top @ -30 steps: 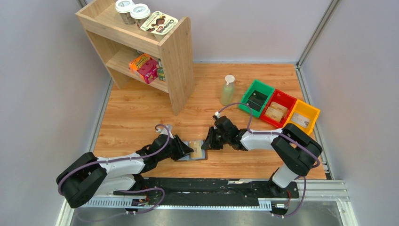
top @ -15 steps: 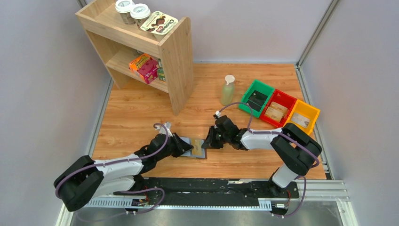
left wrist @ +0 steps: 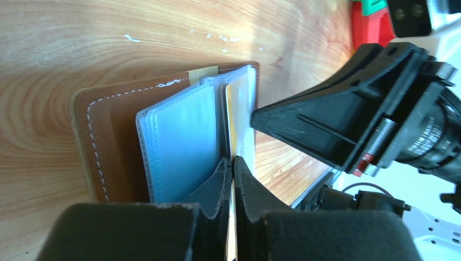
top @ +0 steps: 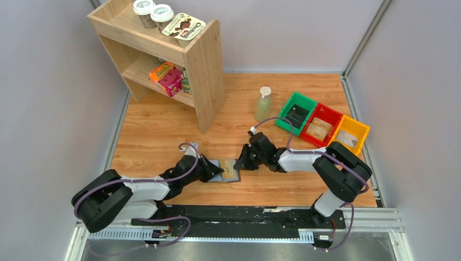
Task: Take the credit cards out of the card holder
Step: Remove the credit card from the card holder.
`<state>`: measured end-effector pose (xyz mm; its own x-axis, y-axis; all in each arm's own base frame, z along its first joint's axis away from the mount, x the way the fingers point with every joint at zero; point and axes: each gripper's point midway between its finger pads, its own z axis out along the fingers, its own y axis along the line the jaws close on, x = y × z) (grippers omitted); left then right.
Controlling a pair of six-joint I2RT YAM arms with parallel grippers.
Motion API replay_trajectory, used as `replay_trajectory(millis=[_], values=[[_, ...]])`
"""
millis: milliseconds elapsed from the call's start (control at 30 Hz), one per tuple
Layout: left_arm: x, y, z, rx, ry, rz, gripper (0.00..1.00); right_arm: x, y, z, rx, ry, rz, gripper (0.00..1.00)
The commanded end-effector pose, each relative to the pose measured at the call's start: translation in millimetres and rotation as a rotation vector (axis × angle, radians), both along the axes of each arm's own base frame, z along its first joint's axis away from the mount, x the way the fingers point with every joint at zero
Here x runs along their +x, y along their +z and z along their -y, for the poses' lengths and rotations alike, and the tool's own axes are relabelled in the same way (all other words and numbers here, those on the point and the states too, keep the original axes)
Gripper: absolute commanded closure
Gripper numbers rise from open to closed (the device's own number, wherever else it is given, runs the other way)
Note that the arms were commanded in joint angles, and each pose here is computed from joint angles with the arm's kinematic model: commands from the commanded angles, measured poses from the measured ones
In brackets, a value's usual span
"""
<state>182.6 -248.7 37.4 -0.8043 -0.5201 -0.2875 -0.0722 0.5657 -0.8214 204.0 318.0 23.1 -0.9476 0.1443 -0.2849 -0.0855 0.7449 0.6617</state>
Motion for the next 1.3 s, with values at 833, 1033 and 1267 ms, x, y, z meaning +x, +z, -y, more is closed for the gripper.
replay_trajectory(millis=[833, 1033, 1267], values=[[-15, 27, -49, 0.048, 0.127, 0.044, 1.00, 18, -18, 30, -0.241, 0.026, 0.026, 0.87], [-12, 50, -47, 0.012, 0.119, 0.099, 1.00, 35, 54, 22, -0.119, -0.024, 0.182, 0.83], [-6, 91, -33, -0.079, 0.102, 0.156, 1.00, 17, 123, 13, 0.172, -0.147, 0.254, 0.62]])
